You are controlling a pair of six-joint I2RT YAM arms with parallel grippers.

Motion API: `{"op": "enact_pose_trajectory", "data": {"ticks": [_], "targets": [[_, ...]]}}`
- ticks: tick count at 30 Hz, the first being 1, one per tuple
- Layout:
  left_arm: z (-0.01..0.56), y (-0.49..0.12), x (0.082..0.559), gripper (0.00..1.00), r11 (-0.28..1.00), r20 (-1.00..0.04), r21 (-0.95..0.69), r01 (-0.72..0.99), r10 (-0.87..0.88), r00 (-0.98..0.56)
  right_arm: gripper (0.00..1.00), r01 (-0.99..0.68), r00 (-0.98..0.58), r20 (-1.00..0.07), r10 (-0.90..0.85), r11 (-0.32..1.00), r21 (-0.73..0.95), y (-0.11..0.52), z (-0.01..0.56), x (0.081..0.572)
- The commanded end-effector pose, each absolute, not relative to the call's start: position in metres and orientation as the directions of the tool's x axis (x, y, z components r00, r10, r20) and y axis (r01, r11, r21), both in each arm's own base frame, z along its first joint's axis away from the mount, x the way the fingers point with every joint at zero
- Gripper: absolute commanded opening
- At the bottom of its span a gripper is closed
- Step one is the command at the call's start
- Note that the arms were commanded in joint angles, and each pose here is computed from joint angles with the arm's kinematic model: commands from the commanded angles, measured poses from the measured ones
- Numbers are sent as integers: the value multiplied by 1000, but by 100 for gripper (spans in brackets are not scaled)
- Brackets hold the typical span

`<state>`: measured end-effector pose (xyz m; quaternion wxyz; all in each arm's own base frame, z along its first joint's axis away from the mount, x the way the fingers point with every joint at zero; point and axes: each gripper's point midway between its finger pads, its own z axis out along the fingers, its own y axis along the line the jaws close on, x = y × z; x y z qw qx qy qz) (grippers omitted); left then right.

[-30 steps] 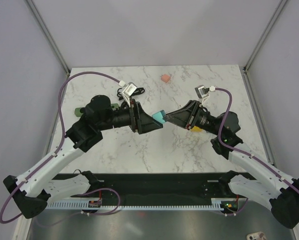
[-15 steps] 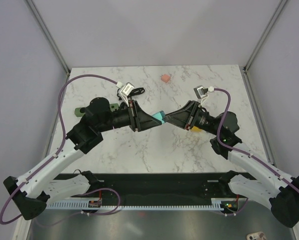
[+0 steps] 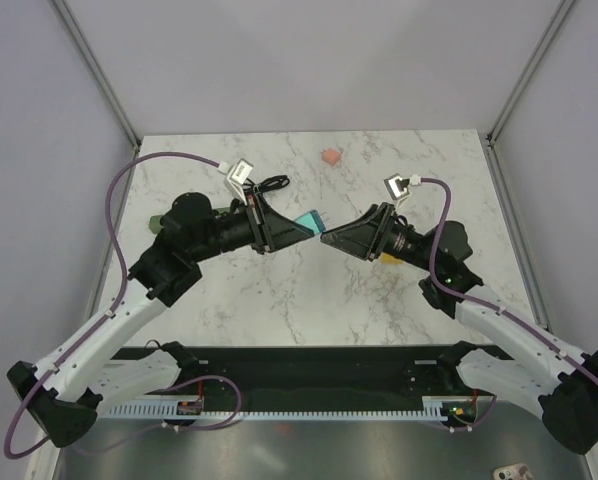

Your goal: Insert the plug

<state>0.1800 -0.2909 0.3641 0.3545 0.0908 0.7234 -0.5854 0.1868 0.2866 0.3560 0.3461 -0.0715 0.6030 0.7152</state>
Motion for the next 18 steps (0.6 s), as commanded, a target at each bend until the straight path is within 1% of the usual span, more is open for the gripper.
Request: {"op": "enact_pose_trajectory", "data": {"ticks": [1, 2, 3, 5, 7, 8, 9, 10, 12, 13, 14, 15, 17, 18], "targets": [[367, -261, 210, 2, 395, -571, -814, 427, -406, -713, 98, -604, -693, -567, 446, 69, 794, 276, 366, 190], [361, -252, 220, 2, 432, -558, -818, 381, -435, -707, 98, -567, -703, -554, 446, 118, 815, 274, 357, 194], [357, -236, 237, 2, 474, -550, -819, 325, -482, -682, 98, -570, -690, -565, 453, 143, 809, 271, 356, 194], [338, -214, 255, 2, 551, -534, -805, 219, -513, -673, 98, -545, -688, -563, 459, 185, 817, 264, 353, 192], [325, -182, 283, 2, 613, -529, -784, 96, -581, -618, 98, -542, -664, -578, 474, 228, 809, 257, 351, 193], [313, -169, 286, 2, 635, -510, -772, 20, -600, -616, 98, -518, -672, -577, 464, 262, 814, 255, 341, 194], [309, -148, 300, 2, 652, -515, -756, -60, -649, -559, 98, -507, -663, -581, 472, 288, 812, 252, 338, 197], [314, -138, 306, 2, 658, -525, -747, -95, -671, -524, 98, -512, -649, -599, 468, 314, 800, 250, 335, 199], [300, -119, 314, 2, 670, -511, -705, -232, -707, -490, 98, -486, -654, -605, 454, 360, 796, 247, 322, 202], [311, -98, 322, 2, 675, -551, -676, -295, -730, -405, 98, -483, -649, -615, 449, 381, 788, 247, 318, 204], [302, -90, 330, 2, 679, -556, -636, -366, -732, -393, 98, -463, -661, -609, 438, 400, 791, 246, 310, 204], [309, -71, 330, 2, 677, -587, -593, -436, -734, -342, 98, -457, -663, -610, 434, 411, 789, 246, 306, 205], [297, -57, 339, 2, 665, -592, -520, -536, -733, -335, 98, -448, -675, -611, 414, 427, 785, 247, 297, 206], [301, -43, 336, 2, 641, -592, -488, -593, -742, -314, 98, -449, -677, -612, 408, 430, 783, 247, 295, 206]]}}
